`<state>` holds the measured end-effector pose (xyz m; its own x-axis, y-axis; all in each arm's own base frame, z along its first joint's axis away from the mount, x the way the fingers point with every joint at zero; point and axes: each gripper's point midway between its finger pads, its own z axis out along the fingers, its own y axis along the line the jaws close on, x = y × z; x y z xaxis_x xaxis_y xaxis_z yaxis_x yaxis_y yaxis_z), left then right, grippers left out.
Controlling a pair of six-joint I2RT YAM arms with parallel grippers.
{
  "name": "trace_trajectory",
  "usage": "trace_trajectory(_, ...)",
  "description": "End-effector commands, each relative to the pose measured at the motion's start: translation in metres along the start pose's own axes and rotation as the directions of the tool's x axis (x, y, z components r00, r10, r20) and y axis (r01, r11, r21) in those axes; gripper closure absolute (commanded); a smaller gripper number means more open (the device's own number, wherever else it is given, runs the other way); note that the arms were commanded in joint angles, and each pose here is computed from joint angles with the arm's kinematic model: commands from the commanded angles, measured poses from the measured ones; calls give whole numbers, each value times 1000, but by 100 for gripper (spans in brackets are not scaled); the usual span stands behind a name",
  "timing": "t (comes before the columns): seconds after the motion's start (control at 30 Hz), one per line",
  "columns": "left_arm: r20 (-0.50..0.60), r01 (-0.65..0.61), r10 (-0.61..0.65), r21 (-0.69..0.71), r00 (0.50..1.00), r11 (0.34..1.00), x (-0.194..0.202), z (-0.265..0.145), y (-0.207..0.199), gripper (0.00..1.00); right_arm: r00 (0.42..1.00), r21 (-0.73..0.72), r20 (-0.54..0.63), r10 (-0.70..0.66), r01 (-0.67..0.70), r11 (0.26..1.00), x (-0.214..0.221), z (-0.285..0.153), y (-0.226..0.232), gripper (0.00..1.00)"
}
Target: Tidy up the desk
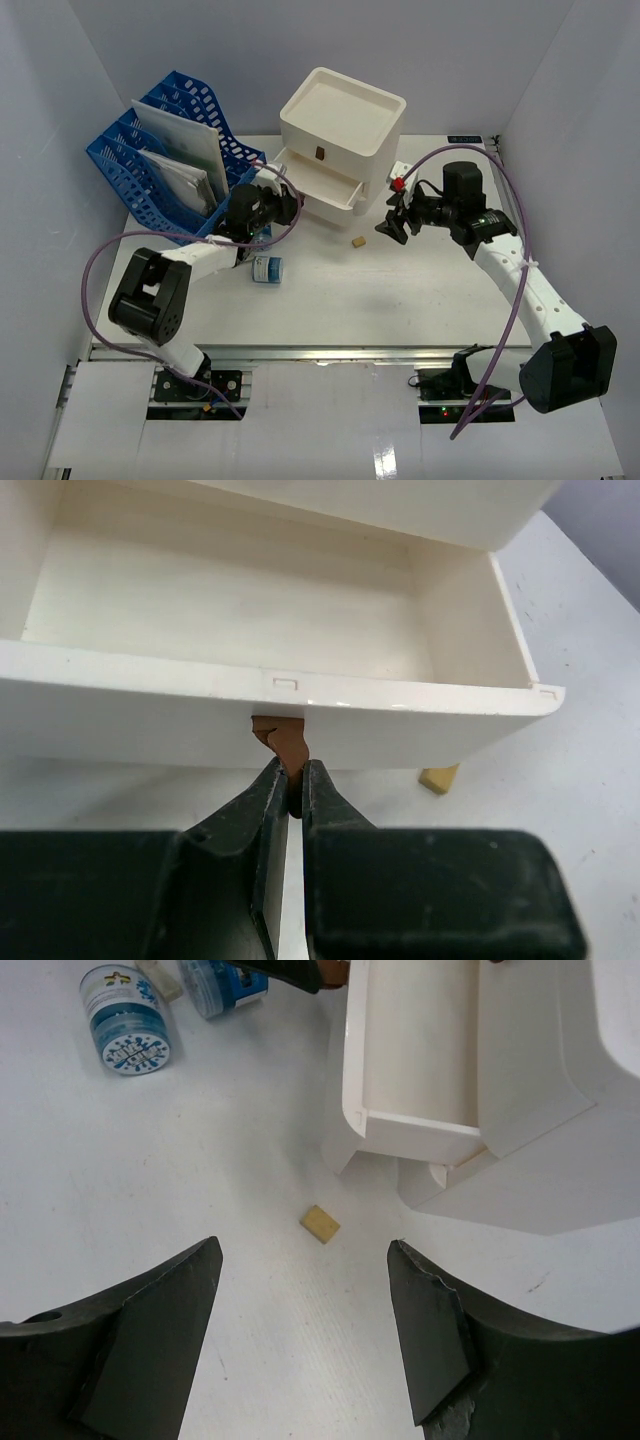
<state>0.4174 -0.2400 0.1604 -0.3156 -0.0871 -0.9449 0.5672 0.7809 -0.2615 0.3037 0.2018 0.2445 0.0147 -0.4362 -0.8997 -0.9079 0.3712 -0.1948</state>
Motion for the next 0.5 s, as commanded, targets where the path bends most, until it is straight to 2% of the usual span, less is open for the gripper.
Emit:
trace_trajectory(0.0, 80, -47, 41, 76, 996, 996, -33, -28, -26, 96, 1000, -81, -24, 8, -10, 997, 13, -1, 18, 26)
trace_trajectory(0.2, 72, -41, 36, 66, 997, 997, -39, -34, -27, 44, 990, -133, -120, 78, -94, 987, 50, 9, 30, 22)
trace_trajectory(0.23, 78, -41, 36, 68, 996, 997, -43, -35, -28, 38, 987, -135, -135, 90, -108, 985, 56, 11, 32, 22)
trace_trajectory(0.37, 84, -56, 49, 79, 995, 995, -56, -40, -34, 23, 978, -117, -177, 112, -134, 984, 72, 15, 32, 19)
trace_trajectory(0.47, 94, -92, 85, 72, 992, 993, -68, -51, -38, 18, 975, -111, -189, 117, -139, 984, 79, 19, 31, 19)
